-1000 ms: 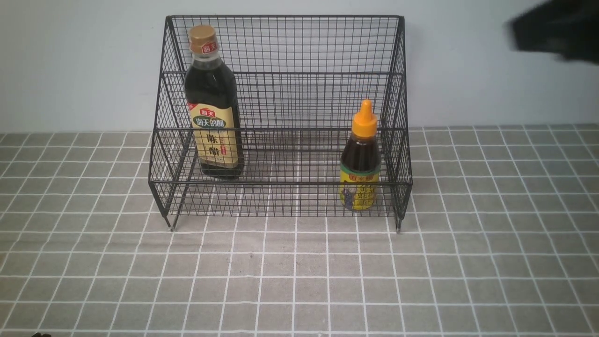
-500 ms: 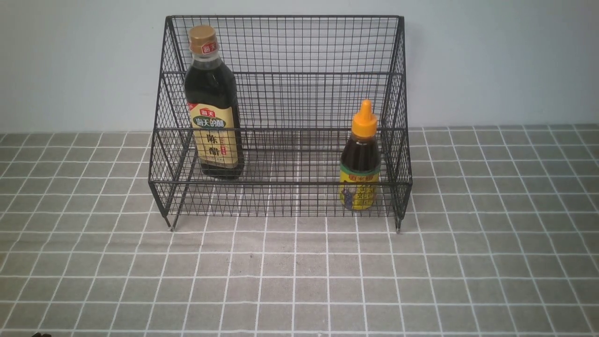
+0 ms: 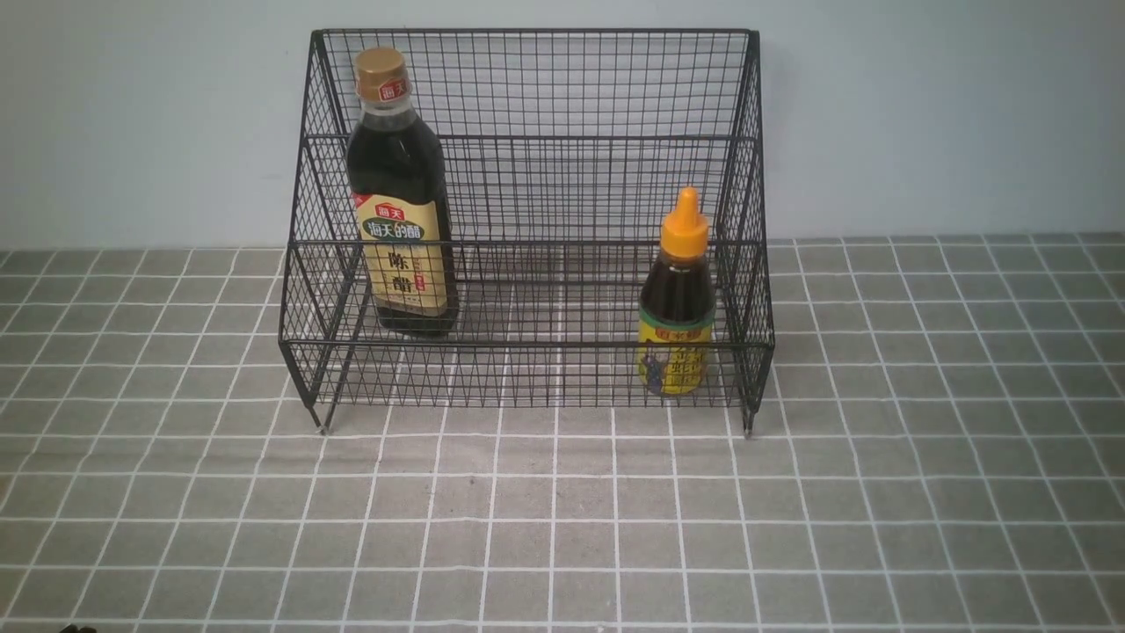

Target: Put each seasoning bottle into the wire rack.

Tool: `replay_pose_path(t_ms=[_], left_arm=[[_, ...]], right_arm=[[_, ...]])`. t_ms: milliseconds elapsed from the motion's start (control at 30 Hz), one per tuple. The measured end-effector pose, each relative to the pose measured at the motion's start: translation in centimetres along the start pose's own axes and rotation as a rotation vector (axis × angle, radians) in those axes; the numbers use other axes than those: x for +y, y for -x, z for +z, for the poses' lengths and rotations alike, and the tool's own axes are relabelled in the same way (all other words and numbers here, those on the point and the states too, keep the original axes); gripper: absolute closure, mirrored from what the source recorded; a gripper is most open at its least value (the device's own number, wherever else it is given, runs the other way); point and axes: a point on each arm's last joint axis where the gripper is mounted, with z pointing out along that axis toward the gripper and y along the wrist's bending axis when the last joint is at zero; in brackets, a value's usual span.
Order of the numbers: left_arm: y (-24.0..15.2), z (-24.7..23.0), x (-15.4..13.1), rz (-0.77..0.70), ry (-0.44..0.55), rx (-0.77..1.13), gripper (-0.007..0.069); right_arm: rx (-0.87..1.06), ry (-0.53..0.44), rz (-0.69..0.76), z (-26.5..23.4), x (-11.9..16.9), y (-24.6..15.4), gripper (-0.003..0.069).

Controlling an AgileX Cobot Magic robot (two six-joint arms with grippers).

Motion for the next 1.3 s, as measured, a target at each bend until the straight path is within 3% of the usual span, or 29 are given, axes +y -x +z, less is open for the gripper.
replay_pose_path(t_ms=[167, 200, 233, 267, 333, 500, 633, 1300], left_arm=[[0.0, 0.0, 0.0, 0.000, 0.000, 0.000, 0.0632], [0.0, 0.0, 0.0, 0.000, 0.000, 0.000, 0.0632], [0.0, 0.0, 0.0, 0.000, 0.000, 0.000, 0.0632], [0.0, 0.0, 0.0, 0.000, 0.000, 0.000, 0.0632], [0.0, 0.0, 0.0, 0.000, 0.000, 0.001, 0.0632], [0.0, 0.0, 0.0, 0.000, 0.000, 0.001, 0.0632], [0.0, 0.0, 0.0, 0.000, 0.000, 0.001, 0.0632], [0.0, 0.0, 0.0, 0.000, 0.000, 0.001, 0.0632]], right_arm=[[0.032, -0.063, -0.128, 0.5, -0.6, -1.4, 0.0672], [0.072, -0.144, -0.196, 0.6, -1.2, -2.9, 0.0672], [0.078, -0.144, -0.196, 0.7, -1.3, -3.1, 0.0672], [0.121, -0.203, -0.225, 0.8, -1.9, -4.7, 0.0672], [0.182, -0.299, -0.236, 1.0, -2.6, -6.9, 0.0672], [0.262, -0.412, -0.189, 0.8, -3.7, -12.4, 0.0672], [0.263, -0.420, -0.111, 0.4, -3.8, -14.9, 0.0672], [0.247, -0.419, -0.061, 0.4, -3.7, -14.9, 0.0672]])
